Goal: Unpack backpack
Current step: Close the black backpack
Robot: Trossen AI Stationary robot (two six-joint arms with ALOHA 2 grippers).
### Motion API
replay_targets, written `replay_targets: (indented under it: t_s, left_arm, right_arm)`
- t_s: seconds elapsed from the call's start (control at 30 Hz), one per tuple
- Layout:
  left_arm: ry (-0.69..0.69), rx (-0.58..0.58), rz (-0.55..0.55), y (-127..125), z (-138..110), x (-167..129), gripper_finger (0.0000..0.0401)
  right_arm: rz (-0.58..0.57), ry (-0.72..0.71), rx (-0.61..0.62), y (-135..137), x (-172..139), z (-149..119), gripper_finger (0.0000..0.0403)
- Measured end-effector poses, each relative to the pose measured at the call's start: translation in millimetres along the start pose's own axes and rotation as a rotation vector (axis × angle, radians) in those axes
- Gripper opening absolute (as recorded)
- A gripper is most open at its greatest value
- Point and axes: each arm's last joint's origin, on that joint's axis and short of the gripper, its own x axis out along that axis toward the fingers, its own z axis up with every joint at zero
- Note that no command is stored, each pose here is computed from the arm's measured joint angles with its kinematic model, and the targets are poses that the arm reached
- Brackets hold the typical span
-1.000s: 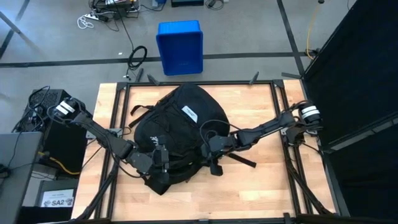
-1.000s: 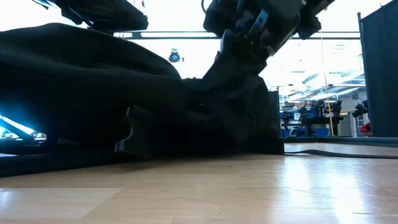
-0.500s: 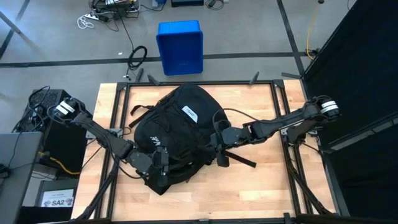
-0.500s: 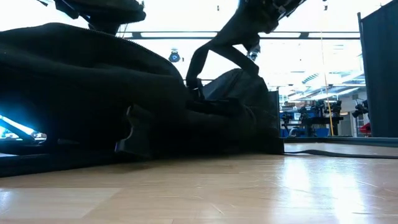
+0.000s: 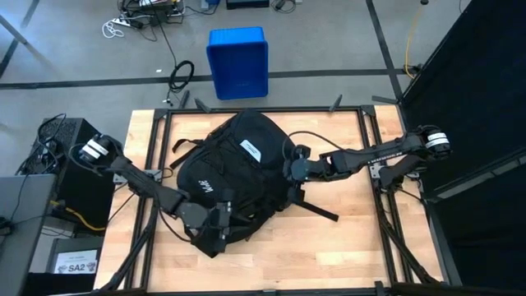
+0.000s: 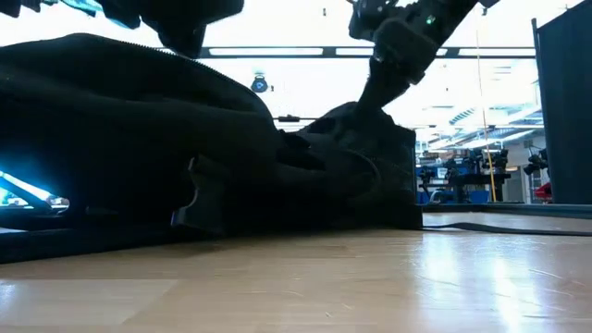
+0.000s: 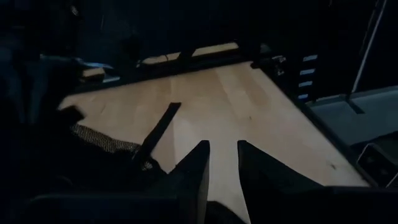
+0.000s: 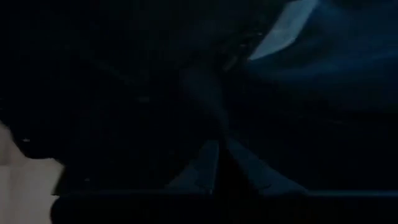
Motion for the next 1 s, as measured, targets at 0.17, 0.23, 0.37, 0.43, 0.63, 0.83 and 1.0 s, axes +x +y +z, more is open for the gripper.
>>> replay_targets:
  t_s: [0.17,0.23,0.37,0.43,0.63,0.83,1.0]
  left_arm:
    - [0.046,-0.01,0.04,4.8,-4.3,17.7,0.006]
    - [0.097,0.006,0.058,7.0,-4.7,27.5,0.006]
    - [0.252,0.023,0.103,14.4,-6.4,45.2,0.0061]
    - [0.321,0.004,0.127,18.8,-5.7,50.8,0.0061]
    - [0.441,-0.05,0.188,30.3,-7.9,60.0,0.0061]
    - [0.513,-0.073,0.23,39.7,-21.2,65.6,0.0061]
    - [0.548,-0.079,0.254,46.3,-29.5,70.0,0.0061]
  right_arm:
    - [-0.003,0.004,0.0,-3.0,1.4,0.2,0.0]
    - [-0.001,0.005,-0.003,-2.9,1.3,0.0,0.0]
    - [-0.002,0.018,-0.017,-3.0,1.3,-1.2,0.0]
    - [0.002,0.023,-0.021,-2.9,1.4,-1.7,0.0]
    - [0.009,0.032,-0.029,-7.9,9.7,-10.3,0.0]
    - [0.011,0.038,0.004,-22.3,23.1,-21.8,0.0]
    - [0.101,-0.008,0.037,-31.4,35.3,-31.7,0.0]
